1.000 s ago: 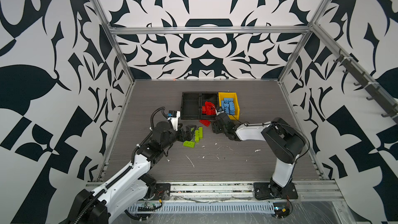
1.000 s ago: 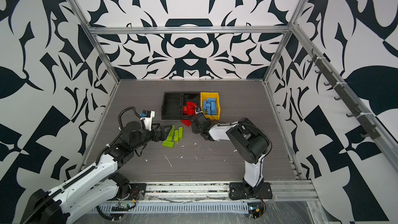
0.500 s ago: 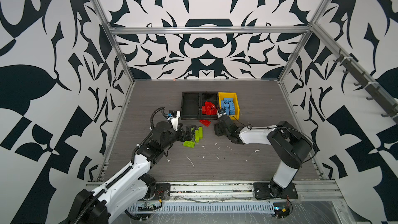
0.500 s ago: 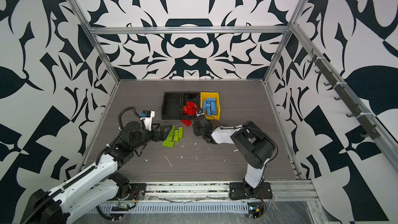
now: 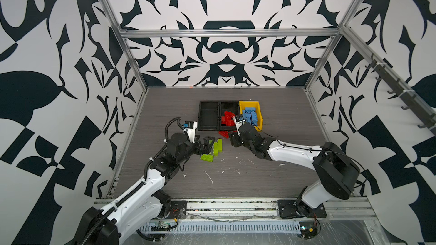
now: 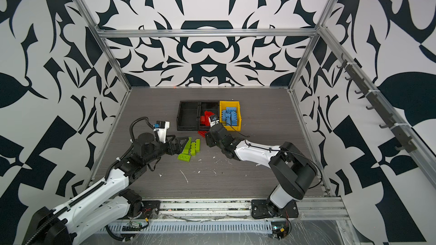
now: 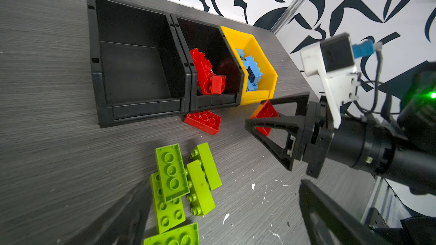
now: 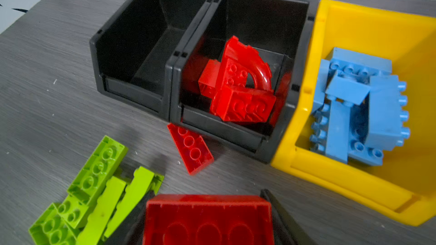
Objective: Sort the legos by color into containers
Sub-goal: 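Carry the red brick with the right gripper and release it in the black bin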
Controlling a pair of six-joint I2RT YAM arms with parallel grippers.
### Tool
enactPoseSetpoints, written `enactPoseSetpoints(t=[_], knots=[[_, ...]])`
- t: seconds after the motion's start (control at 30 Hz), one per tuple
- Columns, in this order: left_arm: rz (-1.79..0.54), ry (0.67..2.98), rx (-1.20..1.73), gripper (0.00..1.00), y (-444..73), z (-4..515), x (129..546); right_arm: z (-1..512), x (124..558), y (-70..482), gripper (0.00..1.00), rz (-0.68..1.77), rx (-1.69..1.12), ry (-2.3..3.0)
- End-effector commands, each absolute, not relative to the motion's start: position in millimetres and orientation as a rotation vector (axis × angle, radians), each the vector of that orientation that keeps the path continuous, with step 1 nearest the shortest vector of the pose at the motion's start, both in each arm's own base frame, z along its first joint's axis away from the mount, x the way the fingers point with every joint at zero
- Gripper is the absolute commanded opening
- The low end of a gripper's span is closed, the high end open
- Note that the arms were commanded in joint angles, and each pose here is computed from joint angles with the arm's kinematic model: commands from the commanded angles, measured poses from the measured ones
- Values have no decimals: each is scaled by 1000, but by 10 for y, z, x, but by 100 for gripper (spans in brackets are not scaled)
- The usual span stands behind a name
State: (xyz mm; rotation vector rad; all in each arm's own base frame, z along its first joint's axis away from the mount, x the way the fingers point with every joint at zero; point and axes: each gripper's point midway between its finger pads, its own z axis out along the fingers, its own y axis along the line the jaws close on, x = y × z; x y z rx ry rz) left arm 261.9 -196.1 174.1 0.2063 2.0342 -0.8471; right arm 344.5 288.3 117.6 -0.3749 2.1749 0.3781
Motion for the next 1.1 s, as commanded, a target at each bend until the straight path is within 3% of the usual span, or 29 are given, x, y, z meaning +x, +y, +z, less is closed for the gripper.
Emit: enactPoseSetpoints(t=[0.0, 0.33, 0.7, 0.9, 1.07], knots=[[-859, 2004, 207, 100, -1972, 1841, 2640, 1443, 3678, 3027, 56, 380, -394, 2121], [-856, 1997, 206, 100, -1964, 1858, 2639, 1562, 4407, 3211, 57, 391, -372, 2099], [-866, 2001, 210, 100, -1979, 1852, 2632, 1482, 4815, 3167, 58, 358, -328, 2119], [-867, 2000, 209, 100, -1979, 1855, 2632, 1465, 4807, 3121, 82, 331, -331, 2143], [-868, 2002, 210, 100, -1982, 1854, 2633, 1642, 4645, 3141, 83, 382, -358, 2123]])
